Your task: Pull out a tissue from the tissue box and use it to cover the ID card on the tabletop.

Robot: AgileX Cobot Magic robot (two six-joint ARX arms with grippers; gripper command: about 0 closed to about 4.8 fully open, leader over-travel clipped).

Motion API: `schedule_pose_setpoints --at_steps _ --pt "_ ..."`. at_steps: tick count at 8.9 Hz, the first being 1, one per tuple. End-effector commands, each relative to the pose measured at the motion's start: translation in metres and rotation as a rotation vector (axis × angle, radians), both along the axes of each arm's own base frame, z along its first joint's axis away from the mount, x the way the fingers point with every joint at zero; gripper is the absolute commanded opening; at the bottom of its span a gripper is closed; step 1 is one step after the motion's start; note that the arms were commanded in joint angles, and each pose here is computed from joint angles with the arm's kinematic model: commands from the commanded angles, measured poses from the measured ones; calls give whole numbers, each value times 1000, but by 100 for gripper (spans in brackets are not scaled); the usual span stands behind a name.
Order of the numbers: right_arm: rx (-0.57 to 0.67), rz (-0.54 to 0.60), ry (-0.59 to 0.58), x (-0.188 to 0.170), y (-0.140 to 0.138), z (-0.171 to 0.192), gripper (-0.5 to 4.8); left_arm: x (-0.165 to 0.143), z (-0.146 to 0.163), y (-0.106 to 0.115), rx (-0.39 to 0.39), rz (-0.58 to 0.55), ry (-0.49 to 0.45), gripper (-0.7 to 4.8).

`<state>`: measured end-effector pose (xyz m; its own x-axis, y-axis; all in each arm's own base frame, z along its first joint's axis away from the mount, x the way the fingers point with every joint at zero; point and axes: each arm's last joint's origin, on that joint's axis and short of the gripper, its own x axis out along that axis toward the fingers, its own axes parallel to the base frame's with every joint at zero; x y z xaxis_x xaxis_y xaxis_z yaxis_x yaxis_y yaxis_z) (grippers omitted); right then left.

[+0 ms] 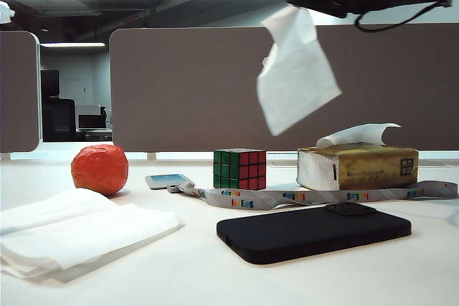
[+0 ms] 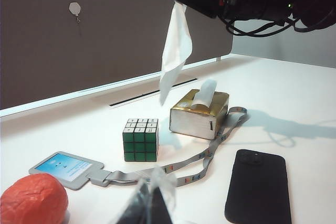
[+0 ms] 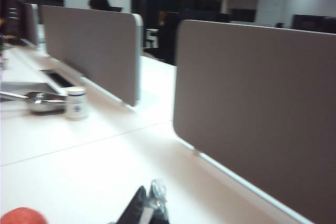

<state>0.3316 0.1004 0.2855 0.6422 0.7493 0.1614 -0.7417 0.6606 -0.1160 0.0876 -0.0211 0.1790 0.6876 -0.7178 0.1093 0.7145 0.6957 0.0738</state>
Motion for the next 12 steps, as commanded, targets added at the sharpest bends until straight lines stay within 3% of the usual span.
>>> schedule_pose_setpoints --at_steps 1,3,6,9,11,12 --pt "-28 75 69 -8 25 -5 -6 0 2 0 0 -1 -9 -6" --pt "-76 199 80 -23 69 -16 -6 0 2 0 0 -1 -9 -6" --pt "-104 212 147 -17 101 -46 -6 0 2 0 0 -1 -9 -6" --pt "-101 217 140 11 132 -50 -6 0 2 0 0 0 -9 -6" --pt "-100 218 154 40 150 -51 -6 1 2 1 -10 58 -8 -6" --pt "-101 220 156 54 159 -50 -6 3 2 4 -29 163 -6 -6"
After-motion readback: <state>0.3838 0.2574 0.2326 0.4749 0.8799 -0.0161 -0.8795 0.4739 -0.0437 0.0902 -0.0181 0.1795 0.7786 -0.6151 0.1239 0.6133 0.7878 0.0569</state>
